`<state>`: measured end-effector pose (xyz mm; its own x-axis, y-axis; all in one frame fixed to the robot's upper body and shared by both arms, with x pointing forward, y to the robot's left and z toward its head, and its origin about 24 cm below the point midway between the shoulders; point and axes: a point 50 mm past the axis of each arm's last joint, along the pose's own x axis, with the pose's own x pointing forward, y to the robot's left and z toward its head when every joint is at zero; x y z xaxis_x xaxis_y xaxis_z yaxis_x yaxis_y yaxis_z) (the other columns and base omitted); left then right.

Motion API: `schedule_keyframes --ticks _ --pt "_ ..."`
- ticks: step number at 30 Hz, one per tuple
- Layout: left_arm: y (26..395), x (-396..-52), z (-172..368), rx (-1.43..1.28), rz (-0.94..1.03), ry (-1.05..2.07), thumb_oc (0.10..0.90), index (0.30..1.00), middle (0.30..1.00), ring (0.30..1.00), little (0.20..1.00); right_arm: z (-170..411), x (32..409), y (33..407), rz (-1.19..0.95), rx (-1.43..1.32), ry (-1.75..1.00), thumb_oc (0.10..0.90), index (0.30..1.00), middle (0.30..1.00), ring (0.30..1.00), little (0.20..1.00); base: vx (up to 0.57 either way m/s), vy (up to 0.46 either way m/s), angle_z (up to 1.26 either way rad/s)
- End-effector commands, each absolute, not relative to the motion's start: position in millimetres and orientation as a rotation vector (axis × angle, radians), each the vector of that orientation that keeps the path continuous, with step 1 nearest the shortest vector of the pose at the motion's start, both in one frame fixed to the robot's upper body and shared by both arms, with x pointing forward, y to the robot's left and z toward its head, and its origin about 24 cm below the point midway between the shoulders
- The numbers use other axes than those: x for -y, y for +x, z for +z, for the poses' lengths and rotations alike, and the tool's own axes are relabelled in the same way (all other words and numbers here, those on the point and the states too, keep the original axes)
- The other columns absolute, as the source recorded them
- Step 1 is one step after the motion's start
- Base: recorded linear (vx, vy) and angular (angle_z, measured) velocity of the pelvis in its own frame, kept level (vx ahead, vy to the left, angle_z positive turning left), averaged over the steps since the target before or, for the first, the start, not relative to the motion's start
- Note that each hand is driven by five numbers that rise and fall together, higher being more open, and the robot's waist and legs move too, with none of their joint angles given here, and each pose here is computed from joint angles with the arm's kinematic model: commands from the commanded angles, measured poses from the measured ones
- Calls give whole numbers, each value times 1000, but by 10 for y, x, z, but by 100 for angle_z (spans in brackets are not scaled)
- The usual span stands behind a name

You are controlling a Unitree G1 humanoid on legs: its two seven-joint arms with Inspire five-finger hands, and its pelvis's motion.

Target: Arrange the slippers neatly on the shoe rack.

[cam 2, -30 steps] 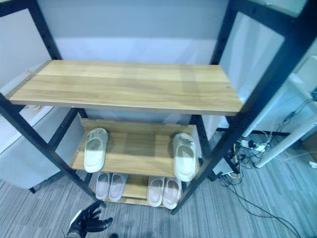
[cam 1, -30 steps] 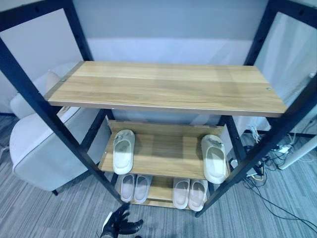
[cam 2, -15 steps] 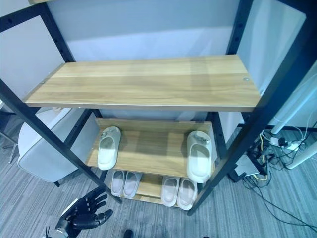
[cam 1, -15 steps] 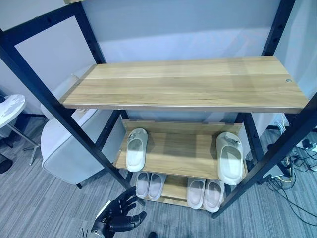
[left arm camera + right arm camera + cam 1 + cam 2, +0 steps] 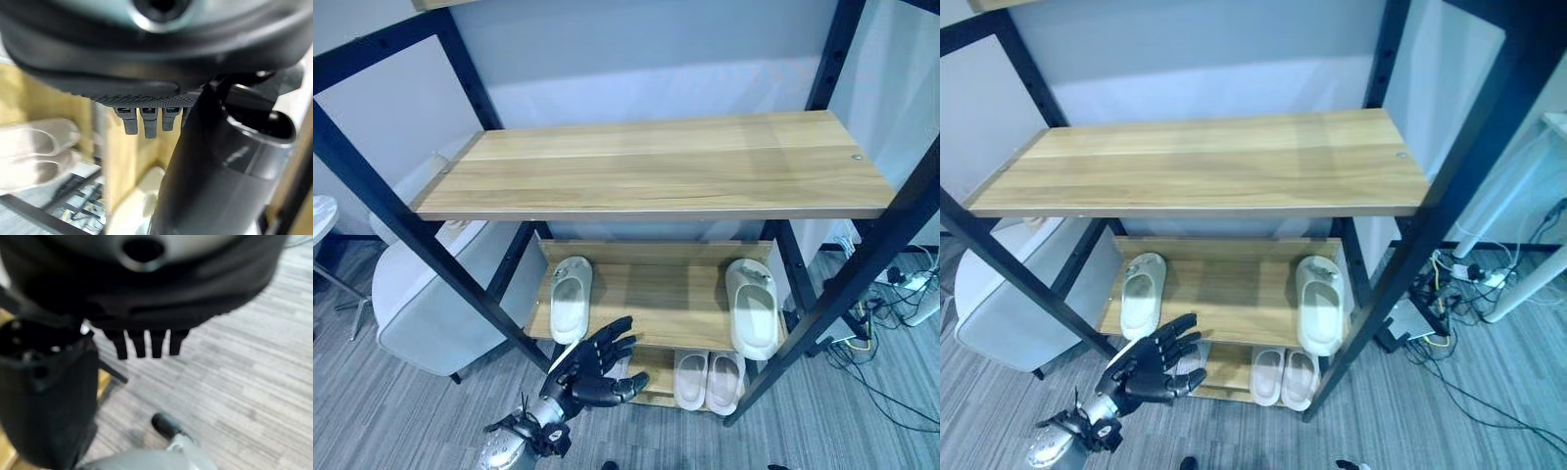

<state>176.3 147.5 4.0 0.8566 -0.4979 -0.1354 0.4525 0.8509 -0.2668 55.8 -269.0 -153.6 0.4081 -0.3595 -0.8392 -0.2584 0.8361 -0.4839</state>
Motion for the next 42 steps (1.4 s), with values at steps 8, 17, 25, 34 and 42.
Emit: schedule_keyframes --ticks 8,17,25,34,42 --pt "2394 -1325 957 432 -411 207 800 900 900 900 900 -1565 2614 486 -145 -1177 -523 800 900 900 900 900 55 -6 -15" --pt "2784 -1561 1169 560 -190 547 800 900 900 900 900 -1555 2708 265 -202 -1229 -485 800 900 900 900 900 29 10 -8" --pt "3084 -1925 1227 549 15 863 800 900 900 900 900 -1550 2724 253 -242 -1223 -440 800 900 900 900 900 16 19 -9" --pt "3141 -2304 1268 493 164 948 800 900 900 900 900 -1560 2753 111 -252 -1282 -428 800 900 900 900 900 14 18 -4" --pt "3113 -2510 1198 427 227 1009 800 900 900 900 900 -1554 2781 84 -243 -1295 -431 800 900 900 900 900 8 22 -5"
